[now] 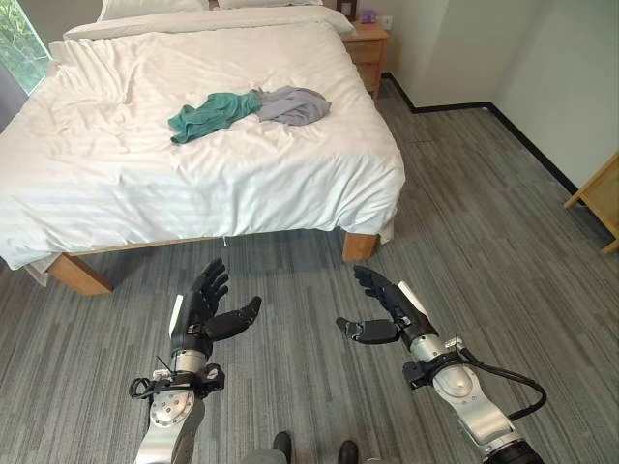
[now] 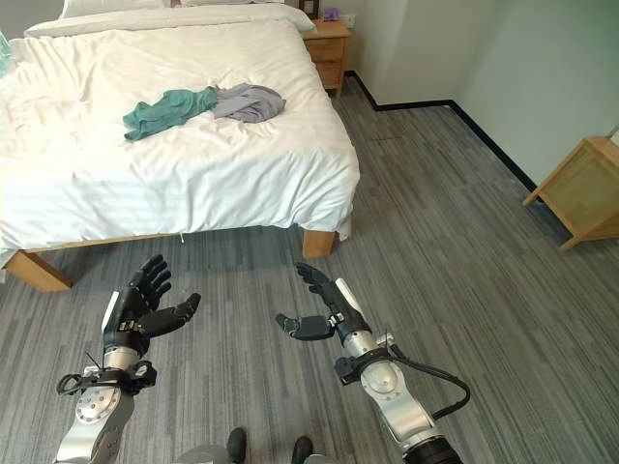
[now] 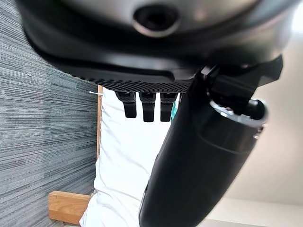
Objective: Pick up bed clothes into laundry basket.
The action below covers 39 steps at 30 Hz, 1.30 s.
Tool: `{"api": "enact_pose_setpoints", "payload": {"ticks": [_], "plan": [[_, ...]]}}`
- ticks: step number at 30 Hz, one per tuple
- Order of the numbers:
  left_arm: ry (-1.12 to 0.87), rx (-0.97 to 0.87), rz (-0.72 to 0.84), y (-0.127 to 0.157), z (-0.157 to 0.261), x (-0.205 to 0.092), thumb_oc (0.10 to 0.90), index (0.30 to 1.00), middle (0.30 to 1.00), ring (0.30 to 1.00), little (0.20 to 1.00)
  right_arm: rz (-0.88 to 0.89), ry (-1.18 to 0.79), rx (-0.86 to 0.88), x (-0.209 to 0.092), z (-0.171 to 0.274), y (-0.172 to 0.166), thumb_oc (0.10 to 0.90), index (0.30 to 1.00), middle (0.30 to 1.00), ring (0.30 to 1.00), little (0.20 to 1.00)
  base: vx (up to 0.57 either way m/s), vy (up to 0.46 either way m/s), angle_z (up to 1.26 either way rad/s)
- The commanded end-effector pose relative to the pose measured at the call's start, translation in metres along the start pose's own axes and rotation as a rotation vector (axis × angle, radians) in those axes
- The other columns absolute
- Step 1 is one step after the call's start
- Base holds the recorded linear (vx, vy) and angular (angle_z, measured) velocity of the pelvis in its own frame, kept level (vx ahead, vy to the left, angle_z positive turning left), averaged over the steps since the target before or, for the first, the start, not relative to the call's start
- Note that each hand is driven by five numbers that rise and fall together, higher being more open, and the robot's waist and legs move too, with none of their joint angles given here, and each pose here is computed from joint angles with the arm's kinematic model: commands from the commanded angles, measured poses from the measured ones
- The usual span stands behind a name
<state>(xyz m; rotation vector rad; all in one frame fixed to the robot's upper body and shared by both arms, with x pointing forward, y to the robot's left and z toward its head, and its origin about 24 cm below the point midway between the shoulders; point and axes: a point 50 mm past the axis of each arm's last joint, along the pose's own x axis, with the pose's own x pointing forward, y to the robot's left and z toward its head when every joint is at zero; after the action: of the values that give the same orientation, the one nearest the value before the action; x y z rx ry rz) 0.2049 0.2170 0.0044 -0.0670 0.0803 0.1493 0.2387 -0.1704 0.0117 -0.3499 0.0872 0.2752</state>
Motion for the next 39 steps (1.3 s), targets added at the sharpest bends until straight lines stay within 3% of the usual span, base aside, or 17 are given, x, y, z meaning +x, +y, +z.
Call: {"api": "enact_pose_setpoints", "payload": {"ticks": [1,5,12,16,24,31,39], "plan": [[-0.195,0.017,-0.061,-0.011,0.038,0.017,0.8,0.9,0.9,0.9,0.9,-0.052,-0.266,-0.044,0.005,0.052,-0.017,0.8,0.9,0.9,0.9,0.9,-0.04,-0.083,0.05],[-0.213,0.005,-0.079,-0.019,0.043,0.025,0.8,0.9,0.9,0.9,0.9,-0.114,-0.241,-0.074,0.003,0.048,-0.031,0.8,0.9,0.9,0.9,0.9,-0.08,-0.079,0.27],[-0.163,0.022,-0.044,-0.008,0.032,0.019,0.8,0.9,0.9,0.9,0.9,-0.165,-0.201,-0.11,0.004,0.043,-0.043,0.8,0.9,0.9,0.9,0.9,0.19,0.009,0.24],[-0.103,0.034,0.014,0.0,0.02,0.014,0.8,0.9,0.9,0.9,0.9,-0.161,-0.153,-0.093,0.006,0.032,-0.032,0.8,0.9,0.9,0.9,0.9,0.57,0.142,-0.47],[-0.055,0.088,-0.011,0.005,0.012,0.01,0.8,0.9,0.9,0.9,0.9,-0.108,-0.167,-0.08,0.008,0.034,-0.013,0.8,0.9,0.9,0.9,0.9,0.5,0.228,-0.61],[-0.153,0.202,-0.077,0.005,0.04,0.027,0.8,0.9,0.9,0.9,0.9,-0.164,-0.359,-0.188,0.021,0.081,-0.019,0.8,0.9,0.9,0.9,0.9,0.53,0.305,-0.21],[-0.202,0.21,-0.095,-0.002,0.05,0.035,0.8,0.9,0.9,0.9,0.9,-0.231,-0.521,-0.235,0.015,0.118,-0.034,0.8,0.9,0.9,0.9,0.9,0.46,-0.072,0.51]]}}
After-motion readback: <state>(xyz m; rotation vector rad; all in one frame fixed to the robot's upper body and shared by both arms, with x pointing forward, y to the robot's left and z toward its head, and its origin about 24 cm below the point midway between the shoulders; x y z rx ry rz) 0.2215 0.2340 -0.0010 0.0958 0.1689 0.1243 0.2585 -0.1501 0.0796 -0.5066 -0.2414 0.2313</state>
